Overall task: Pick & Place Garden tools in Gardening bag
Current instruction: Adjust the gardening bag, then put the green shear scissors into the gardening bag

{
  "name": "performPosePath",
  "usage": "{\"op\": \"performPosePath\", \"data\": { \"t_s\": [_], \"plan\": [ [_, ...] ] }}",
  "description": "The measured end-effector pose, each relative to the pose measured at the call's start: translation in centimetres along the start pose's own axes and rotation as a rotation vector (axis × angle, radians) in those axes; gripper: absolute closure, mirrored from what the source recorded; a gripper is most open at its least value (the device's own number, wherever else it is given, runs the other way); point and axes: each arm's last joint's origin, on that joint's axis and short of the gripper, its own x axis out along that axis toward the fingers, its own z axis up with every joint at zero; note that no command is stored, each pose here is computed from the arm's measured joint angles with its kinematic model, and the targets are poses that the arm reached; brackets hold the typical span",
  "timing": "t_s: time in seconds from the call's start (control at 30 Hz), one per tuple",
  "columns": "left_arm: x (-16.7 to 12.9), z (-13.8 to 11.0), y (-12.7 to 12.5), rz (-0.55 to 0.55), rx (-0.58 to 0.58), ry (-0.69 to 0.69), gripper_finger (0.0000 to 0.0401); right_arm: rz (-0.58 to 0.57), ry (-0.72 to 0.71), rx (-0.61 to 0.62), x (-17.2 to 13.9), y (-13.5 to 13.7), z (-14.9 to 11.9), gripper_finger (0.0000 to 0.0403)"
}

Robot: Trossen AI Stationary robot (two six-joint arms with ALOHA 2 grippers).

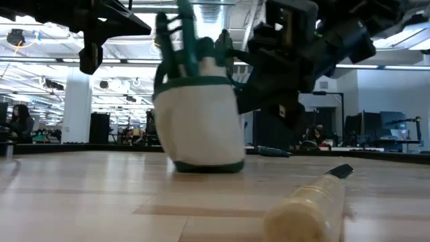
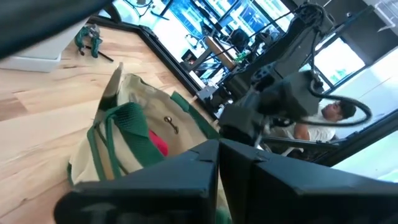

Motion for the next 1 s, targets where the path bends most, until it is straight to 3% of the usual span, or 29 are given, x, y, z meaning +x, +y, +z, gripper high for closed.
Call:
{"op": "performPosePath", "data": {
  "t_s": [0.23, 0.4, 0.63, 0.77, 1.0],
  "plan": [
    [0.0, 0.0, 0.0, -0.003, -0.004, -0.003, 0.0400, 0.033, 0.052, -0.026, 2.4, 1.3, 0.5, 0.0403],
    [0.0, 0.1, -0.2, -0.034, 0.016, 0.011, 0.0400, -0.050, 0.148, -0.026, 1.3, 1.3, 0.4, 0.0403],
    [-0.1, 0.4, -0.8, -0.113, 0.060, 0.025, 0.0400, -0.237, 0.209, -0.047, -4.6, 1.7, 1.5, 0.0403],
    [-0.2, 0.7, -1.0, -0.128, 0.055, 0.014, 0.0400, -0.299, 0.159, -0.058, -8.6, 2.3, 2.5, 0.0403],
    [-0.8, 1.8, -1.4, -0.162, 0.039, -0.018, 0.0400, -0.294, -0.032, -0.052, -14.7, 3.4, 4.1, 0.0403]
  ]
}}
